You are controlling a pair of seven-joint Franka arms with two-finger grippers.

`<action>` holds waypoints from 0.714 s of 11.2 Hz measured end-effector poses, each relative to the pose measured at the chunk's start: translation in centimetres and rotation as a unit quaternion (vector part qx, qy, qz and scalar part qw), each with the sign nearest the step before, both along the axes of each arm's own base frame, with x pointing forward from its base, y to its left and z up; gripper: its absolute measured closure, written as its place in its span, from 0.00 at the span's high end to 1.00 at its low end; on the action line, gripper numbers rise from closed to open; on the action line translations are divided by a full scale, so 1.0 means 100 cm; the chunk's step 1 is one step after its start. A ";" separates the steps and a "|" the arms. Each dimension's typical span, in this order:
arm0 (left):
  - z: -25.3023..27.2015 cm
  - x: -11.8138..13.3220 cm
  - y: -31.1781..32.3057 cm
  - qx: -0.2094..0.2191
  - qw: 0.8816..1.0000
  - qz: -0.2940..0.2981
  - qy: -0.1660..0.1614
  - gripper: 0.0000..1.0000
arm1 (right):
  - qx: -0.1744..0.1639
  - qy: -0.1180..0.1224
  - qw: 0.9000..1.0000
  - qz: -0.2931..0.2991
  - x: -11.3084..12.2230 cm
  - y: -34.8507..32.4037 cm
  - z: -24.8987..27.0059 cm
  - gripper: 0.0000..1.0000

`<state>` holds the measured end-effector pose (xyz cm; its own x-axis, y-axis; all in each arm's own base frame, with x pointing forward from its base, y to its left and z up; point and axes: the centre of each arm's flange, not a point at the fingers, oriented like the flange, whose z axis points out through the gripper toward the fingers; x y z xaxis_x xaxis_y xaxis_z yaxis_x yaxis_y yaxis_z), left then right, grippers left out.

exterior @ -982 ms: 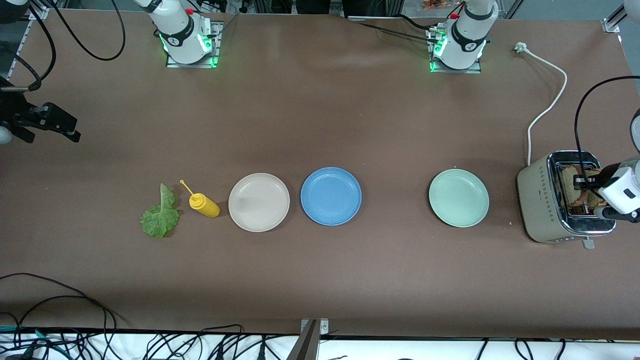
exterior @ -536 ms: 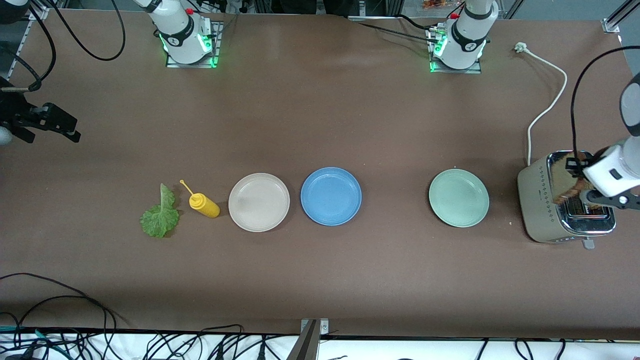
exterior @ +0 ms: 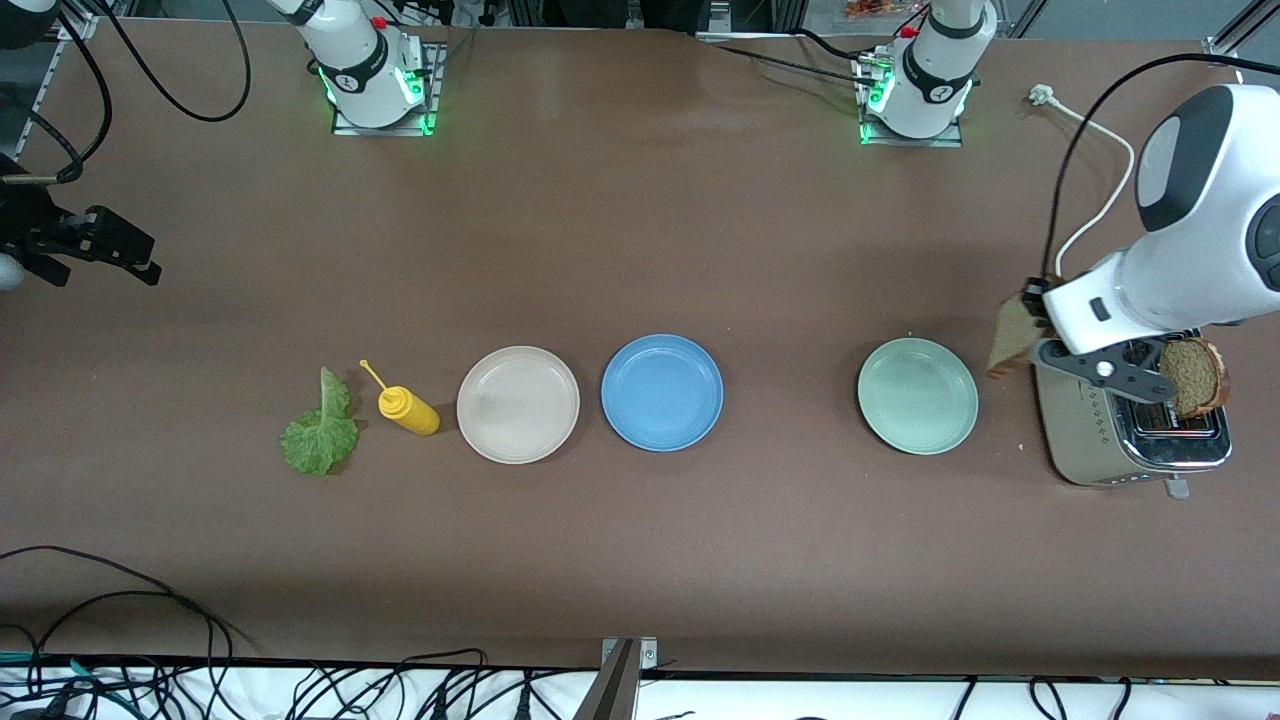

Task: Make sandwich in blue plate with both arms
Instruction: 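Grasp the bread slice with the left gripper and lift it out, then carry the bread slice with the left gripper onto the blue plate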

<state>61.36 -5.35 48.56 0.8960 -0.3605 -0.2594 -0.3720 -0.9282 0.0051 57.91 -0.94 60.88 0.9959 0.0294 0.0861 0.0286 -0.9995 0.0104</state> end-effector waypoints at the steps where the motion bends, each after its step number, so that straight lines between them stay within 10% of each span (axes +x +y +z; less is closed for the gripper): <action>1: -0.007 -0.001 -0.016 -0.036 0.999 0.001 0.013 0.09 | 0.000 0.000 1.000 0.000 0.000 0.000 0.000 1.00; 8: -0.105 0.016 -0.183 -0.214 0.971 0.068 0.077 0.09 | 0.000 0.000 1.000 -0.005 0.001 -0.006 -0.001 1.00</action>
<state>62.92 -23.60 38.01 0.9052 -0.3462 -0.2464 -0.2106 -0.8691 0.4476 57.99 -1.49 60.81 0.9961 0.0194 0.0859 0.0186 -0.9998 0.0107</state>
